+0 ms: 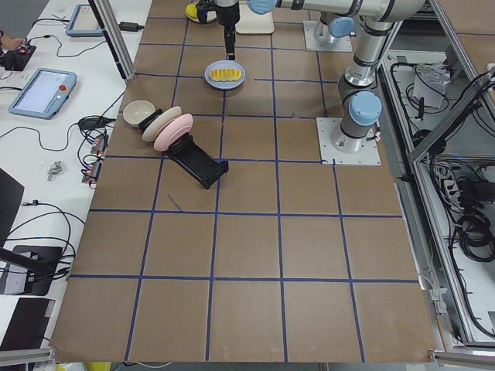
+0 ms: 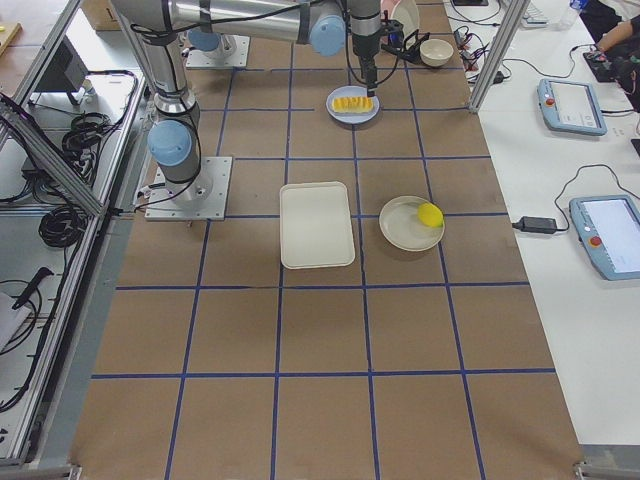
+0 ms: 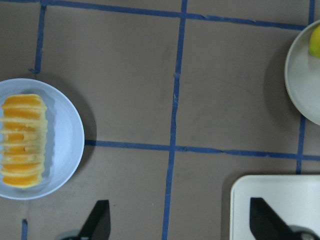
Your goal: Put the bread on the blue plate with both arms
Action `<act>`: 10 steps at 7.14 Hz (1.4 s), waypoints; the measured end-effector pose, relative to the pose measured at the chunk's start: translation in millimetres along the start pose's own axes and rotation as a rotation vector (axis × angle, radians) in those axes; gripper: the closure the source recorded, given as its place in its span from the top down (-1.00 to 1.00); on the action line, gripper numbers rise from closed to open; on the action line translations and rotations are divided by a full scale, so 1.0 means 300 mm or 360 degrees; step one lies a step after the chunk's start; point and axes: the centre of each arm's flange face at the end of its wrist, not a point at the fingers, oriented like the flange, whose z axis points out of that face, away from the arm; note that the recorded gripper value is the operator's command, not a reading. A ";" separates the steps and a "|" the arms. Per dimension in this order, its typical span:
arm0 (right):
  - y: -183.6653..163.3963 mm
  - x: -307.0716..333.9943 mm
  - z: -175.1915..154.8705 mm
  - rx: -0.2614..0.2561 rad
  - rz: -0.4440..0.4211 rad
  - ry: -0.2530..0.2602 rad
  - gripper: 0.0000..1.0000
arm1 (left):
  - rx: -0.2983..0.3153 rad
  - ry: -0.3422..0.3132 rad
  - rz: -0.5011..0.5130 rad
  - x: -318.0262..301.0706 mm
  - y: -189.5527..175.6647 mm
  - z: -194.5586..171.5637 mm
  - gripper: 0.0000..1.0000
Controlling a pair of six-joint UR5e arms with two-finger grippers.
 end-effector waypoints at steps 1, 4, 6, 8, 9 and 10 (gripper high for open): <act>0.141 0.024 -0.034 0.0027 0.0038 0.0003 0.93 | 0.0000 0.0000 0.0000 0.000 -0.002 0.000 1.00; 0.372 0.001 -0.168 -0.0012 0.0044 -0.0096 0.99 | -0.0003 0.0000 0.0000 0.000 -0.006 0.003 1.00; 0.312 -0.011 -0.253 -0.0028 0.0029 -0.0151 0.99 | -0.0003 0.0000 0.0001 0.000 -0.004 0.003 1.00; 0.186 0.003 -0.299 -0.0047 0.0031 -0.0145 0.99 | 0.0000 0.0000 0.0000 0.000 -0.002 0.000 1.00; 0.139 0.012 -0.305 -0.0055 0.0035 -0.0142 0.99 | 0.0004 0.0000 0.0000 0.000 -0.001 -0.004 1.00; 0.112 0.016 -0.299 -0.0060 0.0037 -0.0142 0.99 | 0.0004 0.0000 0.0000 0.000 0.000 -0.005 1.00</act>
